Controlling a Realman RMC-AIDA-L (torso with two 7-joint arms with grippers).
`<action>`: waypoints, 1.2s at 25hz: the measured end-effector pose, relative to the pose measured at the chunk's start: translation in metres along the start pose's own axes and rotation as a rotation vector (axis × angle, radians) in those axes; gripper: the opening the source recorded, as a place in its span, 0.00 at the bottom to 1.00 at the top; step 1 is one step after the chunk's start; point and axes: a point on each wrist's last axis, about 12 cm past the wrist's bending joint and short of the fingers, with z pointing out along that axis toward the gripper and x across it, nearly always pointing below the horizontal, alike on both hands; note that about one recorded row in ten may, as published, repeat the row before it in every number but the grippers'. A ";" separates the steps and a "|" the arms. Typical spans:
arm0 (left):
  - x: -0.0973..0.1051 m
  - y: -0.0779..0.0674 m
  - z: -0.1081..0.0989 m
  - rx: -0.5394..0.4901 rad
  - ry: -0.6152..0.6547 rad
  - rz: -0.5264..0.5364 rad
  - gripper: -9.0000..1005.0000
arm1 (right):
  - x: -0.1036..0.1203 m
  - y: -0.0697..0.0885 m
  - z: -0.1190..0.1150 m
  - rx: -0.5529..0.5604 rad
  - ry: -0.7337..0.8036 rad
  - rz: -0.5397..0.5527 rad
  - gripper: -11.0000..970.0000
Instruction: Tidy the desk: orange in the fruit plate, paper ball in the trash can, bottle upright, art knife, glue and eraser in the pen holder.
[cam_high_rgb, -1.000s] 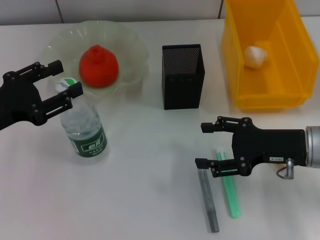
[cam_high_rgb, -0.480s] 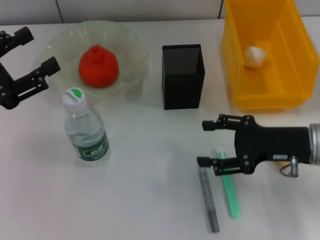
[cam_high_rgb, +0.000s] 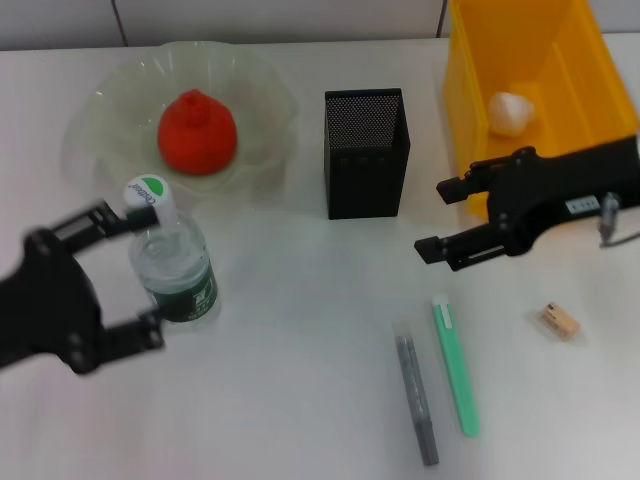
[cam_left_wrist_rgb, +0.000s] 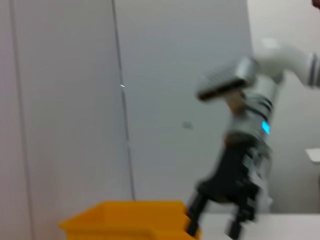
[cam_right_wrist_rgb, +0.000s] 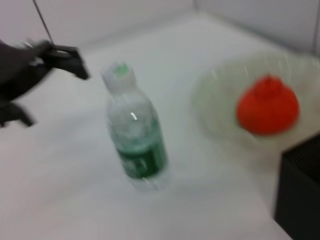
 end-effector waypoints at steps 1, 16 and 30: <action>0.000 0.000 0.000 0.000 0.000 0.000 0.80 | 0.000 0.000 0.000 0.000 0.000 0.000 0.87; 0.036 -0.009 0.023 0.058 0.087 -0.033 0.79 | -0.044 0.023 0.035 0.186 0.436 0.243 0.87; 0.037 -0.007 0.028 0.092 0.109 -0.030 0.79 | -0.018 0.023 0.058 0.198 0.499 0.293 0.87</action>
